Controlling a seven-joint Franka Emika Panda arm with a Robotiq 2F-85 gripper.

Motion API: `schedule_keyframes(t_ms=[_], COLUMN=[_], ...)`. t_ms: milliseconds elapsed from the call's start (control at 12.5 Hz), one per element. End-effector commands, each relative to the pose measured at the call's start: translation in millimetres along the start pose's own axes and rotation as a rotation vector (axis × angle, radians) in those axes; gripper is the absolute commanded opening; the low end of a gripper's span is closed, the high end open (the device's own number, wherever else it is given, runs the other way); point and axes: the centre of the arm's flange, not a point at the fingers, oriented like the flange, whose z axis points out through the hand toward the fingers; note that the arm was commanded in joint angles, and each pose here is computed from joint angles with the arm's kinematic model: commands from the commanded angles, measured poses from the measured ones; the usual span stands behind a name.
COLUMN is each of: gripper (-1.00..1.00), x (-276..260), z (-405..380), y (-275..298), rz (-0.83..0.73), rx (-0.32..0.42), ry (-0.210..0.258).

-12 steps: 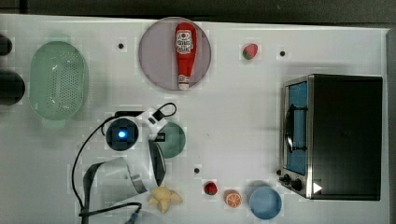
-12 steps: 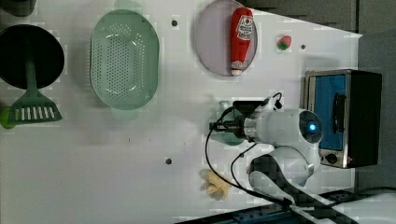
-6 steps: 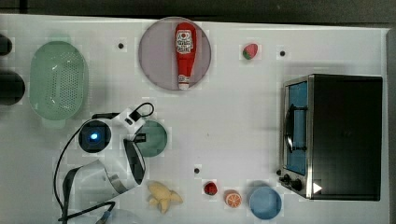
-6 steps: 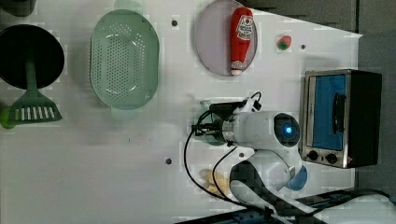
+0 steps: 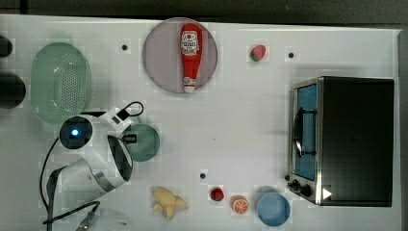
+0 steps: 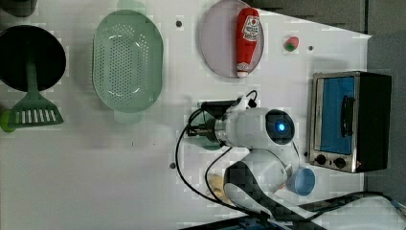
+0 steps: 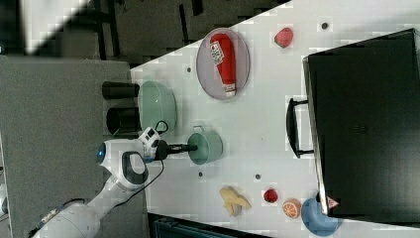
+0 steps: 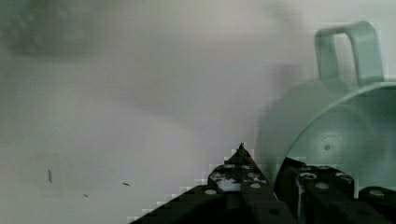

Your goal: Drag mug right to left.

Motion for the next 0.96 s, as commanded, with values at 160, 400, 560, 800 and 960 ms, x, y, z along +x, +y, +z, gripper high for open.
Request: schedule_keyframes(t_ms=[160, 400, 560, 800, 960], gripper=[-0.65, -0.65, -0.65, -0.65, -0.59], x=[0.9, 3.5, 4.2, 3.6, -0.8], z=[-8.6, -8.0, -8.8, -8.5, -8.2], y=[-43.1, -63.5, -74.4, -84.6, -91.6], rz=[0.035, 0.009, -0.005, 0.005, 0.032], rx=[0.01, 0.018, 0.023, 0.028, 0.028], ry=[0.023, 0.033, 0.04, 0.044, 0.043])
